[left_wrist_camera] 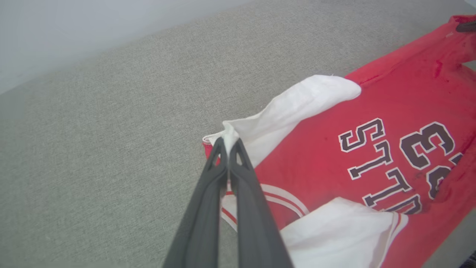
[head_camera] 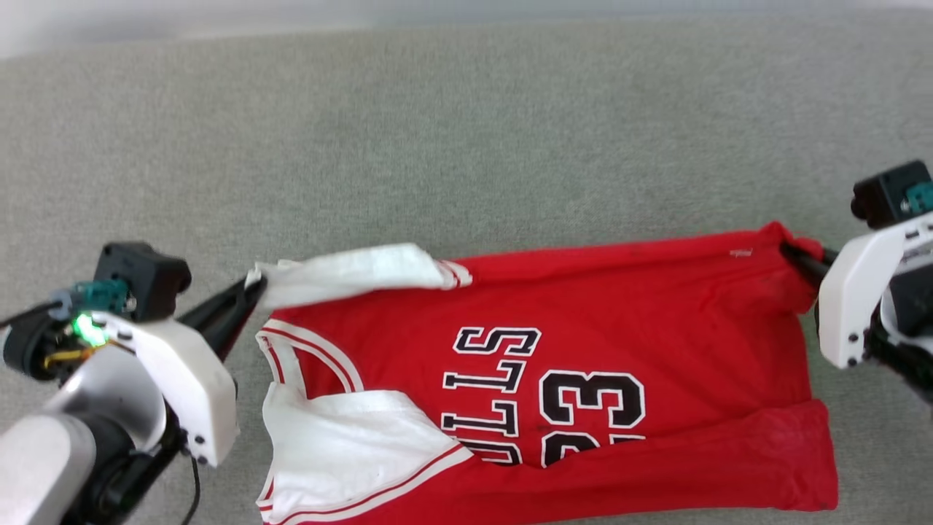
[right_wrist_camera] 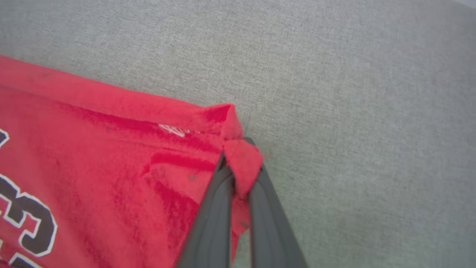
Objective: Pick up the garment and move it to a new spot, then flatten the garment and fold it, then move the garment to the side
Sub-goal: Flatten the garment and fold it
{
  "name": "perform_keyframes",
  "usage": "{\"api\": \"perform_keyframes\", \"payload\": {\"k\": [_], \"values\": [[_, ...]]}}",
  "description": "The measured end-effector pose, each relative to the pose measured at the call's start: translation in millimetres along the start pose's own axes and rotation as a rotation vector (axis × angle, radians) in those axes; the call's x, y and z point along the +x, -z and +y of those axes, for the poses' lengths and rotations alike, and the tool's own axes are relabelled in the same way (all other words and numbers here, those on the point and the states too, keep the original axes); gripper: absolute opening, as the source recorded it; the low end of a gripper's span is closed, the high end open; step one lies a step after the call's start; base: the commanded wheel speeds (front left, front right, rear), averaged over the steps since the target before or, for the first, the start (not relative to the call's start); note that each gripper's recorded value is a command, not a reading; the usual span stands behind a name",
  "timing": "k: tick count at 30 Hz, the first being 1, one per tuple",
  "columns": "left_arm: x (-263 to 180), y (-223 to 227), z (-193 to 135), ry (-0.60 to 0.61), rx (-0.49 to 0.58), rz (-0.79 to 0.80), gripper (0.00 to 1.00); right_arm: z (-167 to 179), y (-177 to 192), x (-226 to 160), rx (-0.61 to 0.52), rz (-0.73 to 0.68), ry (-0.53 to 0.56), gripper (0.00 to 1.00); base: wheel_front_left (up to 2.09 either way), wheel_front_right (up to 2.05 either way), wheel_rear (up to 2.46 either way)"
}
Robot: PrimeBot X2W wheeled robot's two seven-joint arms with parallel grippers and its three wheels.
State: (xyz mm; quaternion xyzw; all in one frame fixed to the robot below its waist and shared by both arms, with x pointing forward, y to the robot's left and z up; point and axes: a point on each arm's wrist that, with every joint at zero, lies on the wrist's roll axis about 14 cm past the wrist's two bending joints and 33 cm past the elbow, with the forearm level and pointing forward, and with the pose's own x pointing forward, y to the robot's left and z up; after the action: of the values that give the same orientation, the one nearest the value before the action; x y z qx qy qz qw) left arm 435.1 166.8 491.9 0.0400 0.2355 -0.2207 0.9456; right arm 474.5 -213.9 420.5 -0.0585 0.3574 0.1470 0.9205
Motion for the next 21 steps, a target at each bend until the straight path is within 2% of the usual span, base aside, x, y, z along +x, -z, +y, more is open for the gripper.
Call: {"api": "perform_keyframes", "payload": {"k": [9,15,21], "values": [[-36.2,24.4,-15.5,-0.025,-0.065,0.031,0.0,14.9,11.7,-46.5,0.059,-0.147,-0.012,0.0,0.0,0.0,0.0],[-56.4,71.5,-25.1,-0.024,-0.097,0.162,0.0,29.4,42.7,-58.8,0.075,-0.131,-0.035,0.0,0.0,0.0,0.0],[-64.6,113.2,-33.5,-0.014,-0.126,0.277,0.0,39.9,84.9,-63.9,0.036,-0.015,-0.068,0.0,0.0,0.0,0.0]]}}
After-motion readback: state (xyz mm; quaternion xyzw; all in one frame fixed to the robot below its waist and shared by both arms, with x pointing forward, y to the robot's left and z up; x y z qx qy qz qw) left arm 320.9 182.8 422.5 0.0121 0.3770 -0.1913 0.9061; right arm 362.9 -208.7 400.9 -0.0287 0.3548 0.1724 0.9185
